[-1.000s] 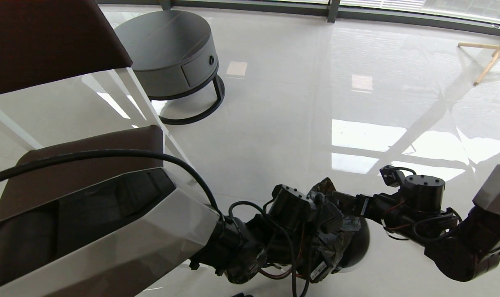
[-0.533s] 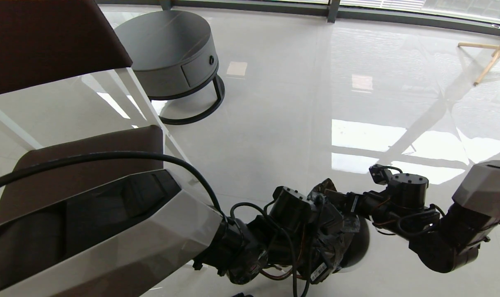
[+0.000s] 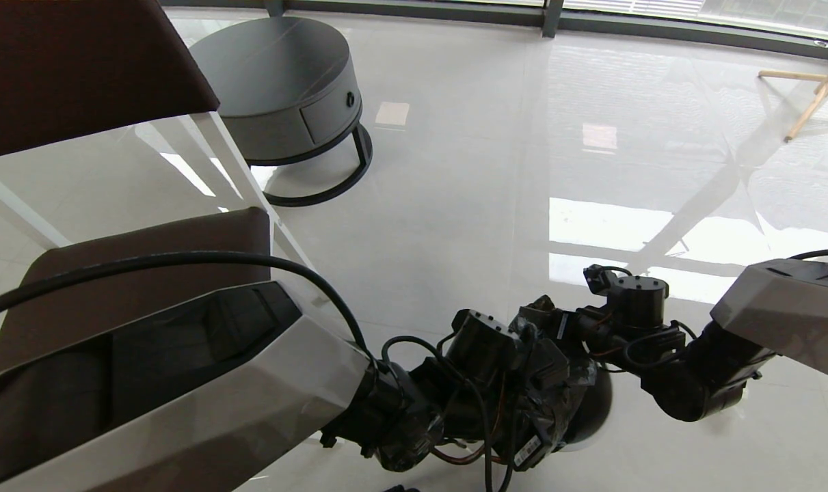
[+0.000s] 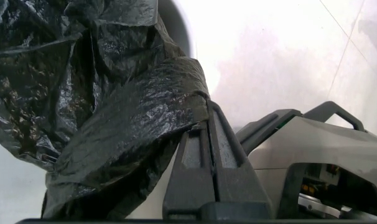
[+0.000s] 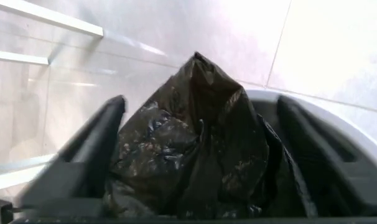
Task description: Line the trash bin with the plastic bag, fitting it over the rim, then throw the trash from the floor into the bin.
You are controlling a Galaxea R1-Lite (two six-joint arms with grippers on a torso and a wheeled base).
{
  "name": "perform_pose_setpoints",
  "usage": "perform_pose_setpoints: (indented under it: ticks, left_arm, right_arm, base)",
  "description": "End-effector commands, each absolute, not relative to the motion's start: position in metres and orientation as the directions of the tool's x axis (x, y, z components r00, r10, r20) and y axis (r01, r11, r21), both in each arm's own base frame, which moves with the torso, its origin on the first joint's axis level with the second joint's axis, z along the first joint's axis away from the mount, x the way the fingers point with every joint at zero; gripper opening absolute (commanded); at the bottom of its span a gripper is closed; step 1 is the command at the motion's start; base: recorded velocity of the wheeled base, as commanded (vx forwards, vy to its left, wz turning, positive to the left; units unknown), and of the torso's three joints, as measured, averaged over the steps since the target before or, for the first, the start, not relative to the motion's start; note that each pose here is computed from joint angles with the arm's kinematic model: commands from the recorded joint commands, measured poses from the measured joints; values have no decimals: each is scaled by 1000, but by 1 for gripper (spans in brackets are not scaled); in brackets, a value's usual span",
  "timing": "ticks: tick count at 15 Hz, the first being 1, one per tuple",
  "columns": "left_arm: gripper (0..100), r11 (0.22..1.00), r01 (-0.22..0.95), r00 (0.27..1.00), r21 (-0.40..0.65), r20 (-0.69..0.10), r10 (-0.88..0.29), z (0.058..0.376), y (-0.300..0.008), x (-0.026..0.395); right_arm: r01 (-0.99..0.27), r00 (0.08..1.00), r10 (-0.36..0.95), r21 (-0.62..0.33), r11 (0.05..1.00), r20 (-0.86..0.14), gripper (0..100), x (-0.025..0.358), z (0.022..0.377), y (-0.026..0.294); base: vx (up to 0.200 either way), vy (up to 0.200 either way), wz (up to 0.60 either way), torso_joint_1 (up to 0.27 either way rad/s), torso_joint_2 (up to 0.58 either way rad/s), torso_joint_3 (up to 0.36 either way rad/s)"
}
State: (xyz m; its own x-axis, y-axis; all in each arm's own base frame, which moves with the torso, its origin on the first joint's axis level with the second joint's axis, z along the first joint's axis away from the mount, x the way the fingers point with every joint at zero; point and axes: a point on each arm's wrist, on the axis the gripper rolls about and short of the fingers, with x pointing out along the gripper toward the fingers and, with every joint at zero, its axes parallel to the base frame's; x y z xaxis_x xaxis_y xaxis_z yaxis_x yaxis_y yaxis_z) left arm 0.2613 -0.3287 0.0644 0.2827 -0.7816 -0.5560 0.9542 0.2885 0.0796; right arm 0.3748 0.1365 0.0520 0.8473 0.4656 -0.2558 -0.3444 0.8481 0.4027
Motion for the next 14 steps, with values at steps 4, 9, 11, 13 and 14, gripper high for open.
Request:
perform_pose_setpoints:
  ticks: [4,9,11,13,14]
  left_arm:
    - [0,289,954,282,79,-558,-780,62,-329,262]
    - [0,289,954,283,79,-557,-781,62,-330,263]
    - [0,289,954,283,80,-556,-782,62,-330,263]
    - [0,290,954,284,79,-554,-782,61,-332,264]
    - [0,290,954,284,79,-554,-782,59,-333,265]
  right_arm:
    - [-331,837,463,404,853,-293,0,377,35,138]
    - [-318,821,456,389,865,-343,0,368,24,134]
    - [-307,817,450,389,869,-361,0,367,17,132]
    - [-294,815,436,378,878,-381,0,370,7,127]
    - [-288,815,427,366,885,-392,0,373,1,124]
  base:
    - [0,0,0,0,0,0]
    - [0,0,0,0,0,0]
    - [0,0,0,0,0,0]
    - [0,0,0,0,0,0]
    - [0,0,0,0,0,0]
